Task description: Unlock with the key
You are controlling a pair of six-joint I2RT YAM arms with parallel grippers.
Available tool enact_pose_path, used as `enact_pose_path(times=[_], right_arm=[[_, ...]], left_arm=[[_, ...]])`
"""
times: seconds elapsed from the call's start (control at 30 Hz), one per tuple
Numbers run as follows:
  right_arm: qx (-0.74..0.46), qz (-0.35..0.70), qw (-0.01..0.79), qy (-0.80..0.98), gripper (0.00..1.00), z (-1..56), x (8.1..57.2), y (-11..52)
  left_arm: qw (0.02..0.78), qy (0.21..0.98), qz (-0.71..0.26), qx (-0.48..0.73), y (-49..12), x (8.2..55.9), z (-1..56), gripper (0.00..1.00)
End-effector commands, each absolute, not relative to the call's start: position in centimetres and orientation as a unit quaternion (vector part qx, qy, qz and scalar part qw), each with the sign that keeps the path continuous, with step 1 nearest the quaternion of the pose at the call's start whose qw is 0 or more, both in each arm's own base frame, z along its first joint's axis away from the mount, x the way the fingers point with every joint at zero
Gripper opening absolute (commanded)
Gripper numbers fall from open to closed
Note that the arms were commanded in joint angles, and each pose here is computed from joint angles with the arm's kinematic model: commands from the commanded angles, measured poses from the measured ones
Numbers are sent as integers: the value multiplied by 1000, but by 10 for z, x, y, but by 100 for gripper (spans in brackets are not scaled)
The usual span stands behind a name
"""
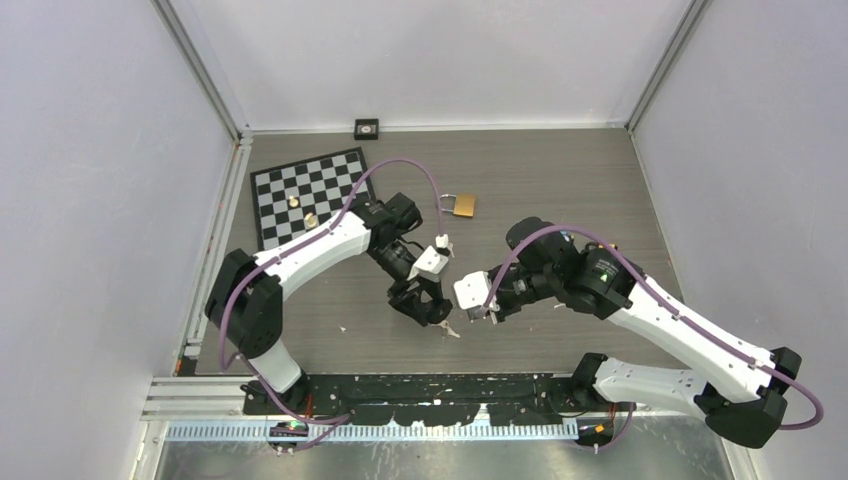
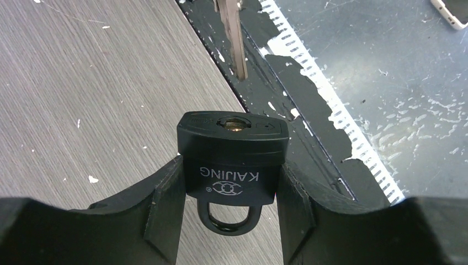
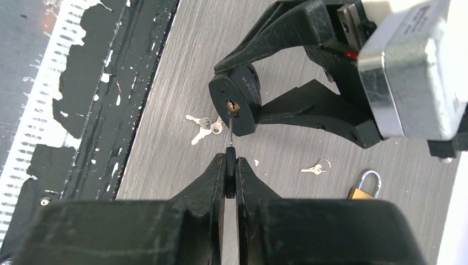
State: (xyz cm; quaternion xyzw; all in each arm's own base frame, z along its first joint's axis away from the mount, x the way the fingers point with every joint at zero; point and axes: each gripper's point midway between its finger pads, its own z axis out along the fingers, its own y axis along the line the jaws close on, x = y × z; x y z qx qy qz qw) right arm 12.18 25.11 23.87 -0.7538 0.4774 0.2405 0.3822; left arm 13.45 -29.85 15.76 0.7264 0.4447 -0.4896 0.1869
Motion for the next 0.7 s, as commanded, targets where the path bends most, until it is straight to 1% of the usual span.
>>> enact_pose_path(times=[0.0,0.67], right_arm=[[-759,213,415,454,0,256,128,256],[-788,177,412,422,0,232,126,266]], left_arm=[[194,424,-541,700,-309,128,187,0],[182,427,-561,685,-312,122,193,0]])
